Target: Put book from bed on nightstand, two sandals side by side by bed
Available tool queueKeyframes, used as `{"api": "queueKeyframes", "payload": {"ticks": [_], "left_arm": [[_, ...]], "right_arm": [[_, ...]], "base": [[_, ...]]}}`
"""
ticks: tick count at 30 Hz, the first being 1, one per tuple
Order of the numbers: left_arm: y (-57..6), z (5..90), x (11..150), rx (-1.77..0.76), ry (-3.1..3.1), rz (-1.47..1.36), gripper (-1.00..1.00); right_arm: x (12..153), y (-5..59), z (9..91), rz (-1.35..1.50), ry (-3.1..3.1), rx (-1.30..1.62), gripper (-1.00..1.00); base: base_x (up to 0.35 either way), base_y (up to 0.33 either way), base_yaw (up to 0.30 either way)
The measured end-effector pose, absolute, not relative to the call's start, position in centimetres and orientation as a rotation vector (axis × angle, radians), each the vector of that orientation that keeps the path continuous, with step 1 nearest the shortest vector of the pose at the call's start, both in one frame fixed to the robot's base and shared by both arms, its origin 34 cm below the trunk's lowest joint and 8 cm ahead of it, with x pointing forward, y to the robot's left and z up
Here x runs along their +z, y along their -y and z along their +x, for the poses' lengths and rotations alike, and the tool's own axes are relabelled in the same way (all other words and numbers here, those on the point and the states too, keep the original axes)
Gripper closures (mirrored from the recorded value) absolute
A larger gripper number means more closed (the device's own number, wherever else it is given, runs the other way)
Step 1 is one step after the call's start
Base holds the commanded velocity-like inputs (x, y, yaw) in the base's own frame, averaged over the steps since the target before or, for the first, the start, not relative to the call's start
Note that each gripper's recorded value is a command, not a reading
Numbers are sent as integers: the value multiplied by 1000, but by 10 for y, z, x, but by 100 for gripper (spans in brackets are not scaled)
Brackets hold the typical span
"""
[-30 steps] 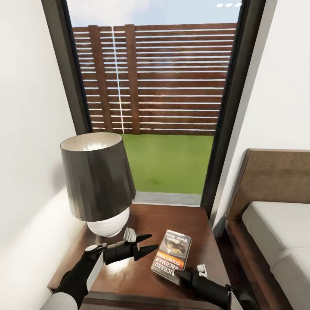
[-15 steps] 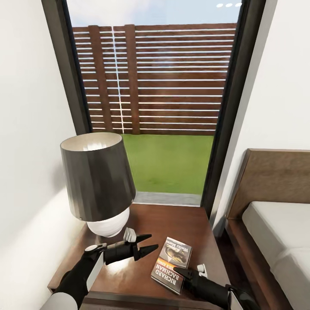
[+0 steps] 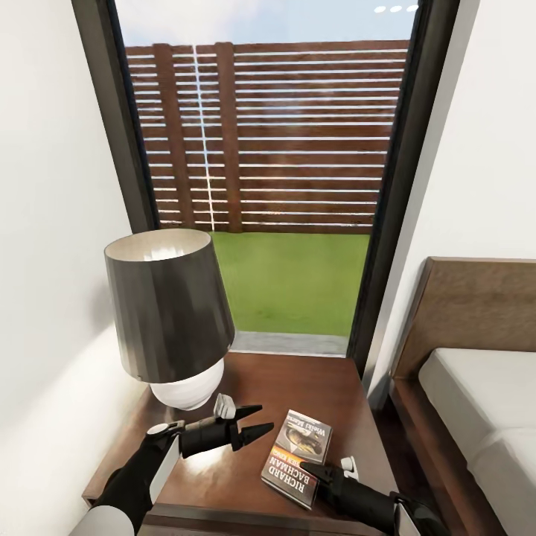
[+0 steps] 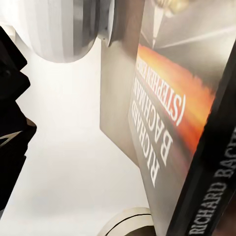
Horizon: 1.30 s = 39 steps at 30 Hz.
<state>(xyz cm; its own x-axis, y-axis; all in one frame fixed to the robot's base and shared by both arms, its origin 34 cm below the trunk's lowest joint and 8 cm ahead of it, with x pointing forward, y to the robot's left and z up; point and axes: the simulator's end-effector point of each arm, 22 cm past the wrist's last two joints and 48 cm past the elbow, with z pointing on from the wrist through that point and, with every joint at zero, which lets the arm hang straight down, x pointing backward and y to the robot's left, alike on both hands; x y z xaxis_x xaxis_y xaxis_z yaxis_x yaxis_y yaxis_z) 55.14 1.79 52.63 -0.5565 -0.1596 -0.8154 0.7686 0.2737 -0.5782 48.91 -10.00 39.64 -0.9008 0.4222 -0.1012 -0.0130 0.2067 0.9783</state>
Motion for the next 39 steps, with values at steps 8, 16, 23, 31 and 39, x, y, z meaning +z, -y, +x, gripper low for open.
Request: {"api": "queueKeyframes", "payload": {"ticks": [8,16,23,31,39], "left_arm": [[-18,551,526,-1406,-1713,561,-100],[-18,551,526,-1406,-1714,560,-100],[-18,551,526,-1407,-1715,560,-100],[-18,551,526,-1407,-1716,559,-100],[-16,550,522,-1415,-1725,554,-100]], "right_arm": [[396,100,489,383,-2141,1742,-100],[396,100,490,385,-2141,1735,-100],[395,101,492,379,-2149,1717,-100],[394,101,492,375,-2151,1715,-100],[394,101,491,374,-2151,1717,-100]], "base": [[4,0,0],[-28,0,0],[-124,0,0],[-15,0,0],[-203,0,0]]}}
